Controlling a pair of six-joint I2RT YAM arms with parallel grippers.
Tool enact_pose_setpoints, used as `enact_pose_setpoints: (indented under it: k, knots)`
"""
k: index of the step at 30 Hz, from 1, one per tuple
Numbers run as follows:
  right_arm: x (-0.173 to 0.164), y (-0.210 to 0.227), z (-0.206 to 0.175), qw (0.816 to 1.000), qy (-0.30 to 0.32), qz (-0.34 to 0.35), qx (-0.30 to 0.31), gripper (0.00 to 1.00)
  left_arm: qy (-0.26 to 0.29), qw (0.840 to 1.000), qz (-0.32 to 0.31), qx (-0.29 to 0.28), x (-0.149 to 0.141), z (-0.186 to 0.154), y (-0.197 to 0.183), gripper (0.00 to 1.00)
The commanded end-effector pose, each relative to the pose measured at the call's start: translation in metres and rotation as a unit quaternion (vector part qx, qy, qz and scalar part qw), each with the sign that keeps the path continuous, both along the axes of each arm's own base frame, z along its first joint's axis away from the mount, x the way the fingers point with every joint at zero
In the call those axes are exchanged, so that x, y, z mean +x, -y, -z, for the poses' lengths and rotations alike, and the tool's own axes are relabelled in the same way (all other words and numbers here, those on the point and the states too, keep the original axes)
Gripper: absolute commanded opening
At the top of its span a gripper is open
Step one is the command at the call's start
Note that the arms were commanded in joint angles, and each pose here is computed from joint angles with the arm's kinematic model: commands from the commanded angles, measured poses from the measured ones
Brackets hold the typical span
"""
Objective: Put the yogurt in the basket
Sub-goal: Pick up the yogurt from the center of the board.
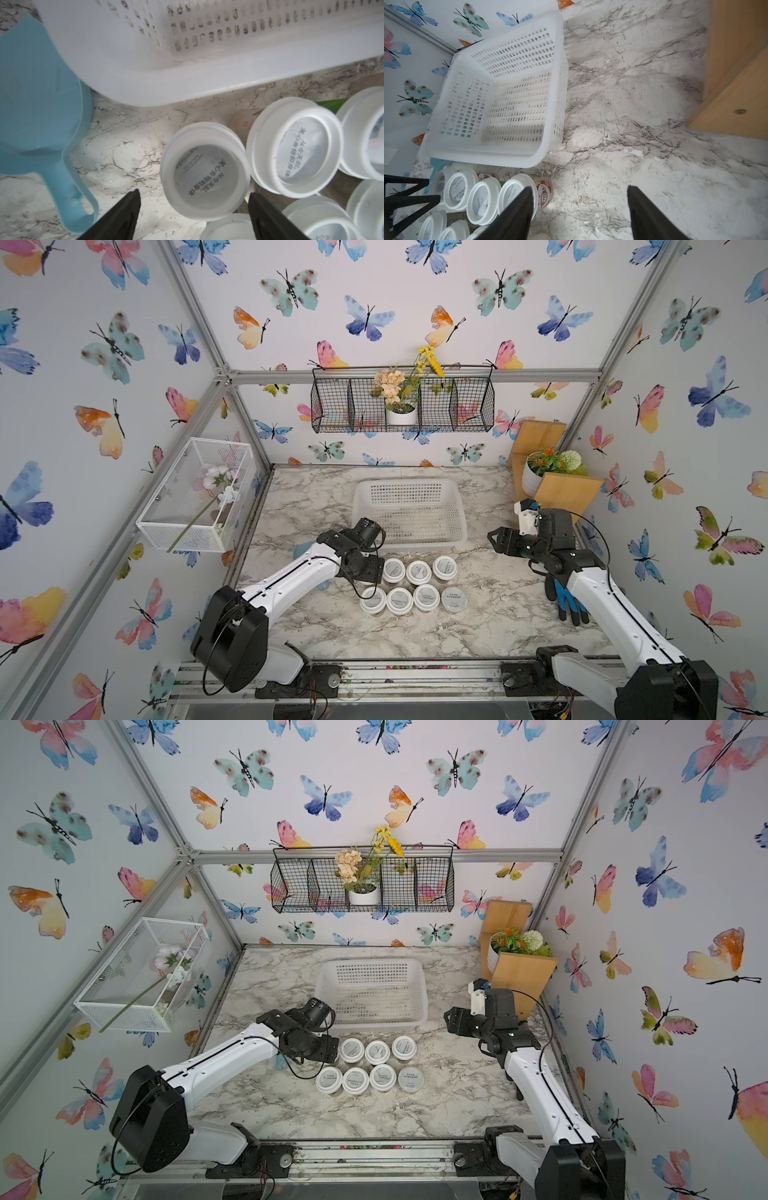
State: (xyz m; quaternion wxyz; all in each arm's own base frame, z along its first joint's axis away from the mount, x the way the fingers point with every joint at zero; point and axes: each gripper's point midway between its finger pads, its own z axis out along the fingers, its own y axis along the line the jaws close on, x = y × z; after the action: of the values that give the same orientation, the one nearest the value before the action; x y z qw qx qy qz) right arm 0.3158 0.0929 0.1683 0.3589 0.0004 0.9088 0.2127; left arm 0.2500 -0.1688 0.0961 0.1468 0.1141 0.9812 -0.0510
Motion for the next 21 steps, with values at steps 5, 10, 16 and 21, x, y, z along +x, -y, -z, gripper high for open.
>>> enact_pose_setpoints:
  k: [5, 10, 16, 21]
  knots:
    - [-0.0006, 0.0030, 0.0089, 1.000, -0.009, 0.005, -0.004, 0.74, 0.008, 1.000, 0.006, 0.027, 0.0016, 0.0055, -0.0003, 0.87]
    - [-0.0007, 0.0022, 0.0085, 1.000, -0.008, 0.004, -0.002, 0.74, 0.011, 0.999, 0.007, 0.038, 0.0041, 0.0068, 0.0016, 0.87]
    - [-0.0011, 0.0016, 0.0085, 1.000, -0.008, 0.002, 0.000, 0.74, 0.018, 0.998, 0.006, 0.055, 0.0063, 0.0054, 0.0005, 0.84]
    - [-0.0013, 0.0008, 0.0085, 1.000, -0.008, 0.000, 0.001, 0.74, 0.024, 0.998, 0.006, 0.065, 0.0090, 0.0022, 0.0002, 0.84]
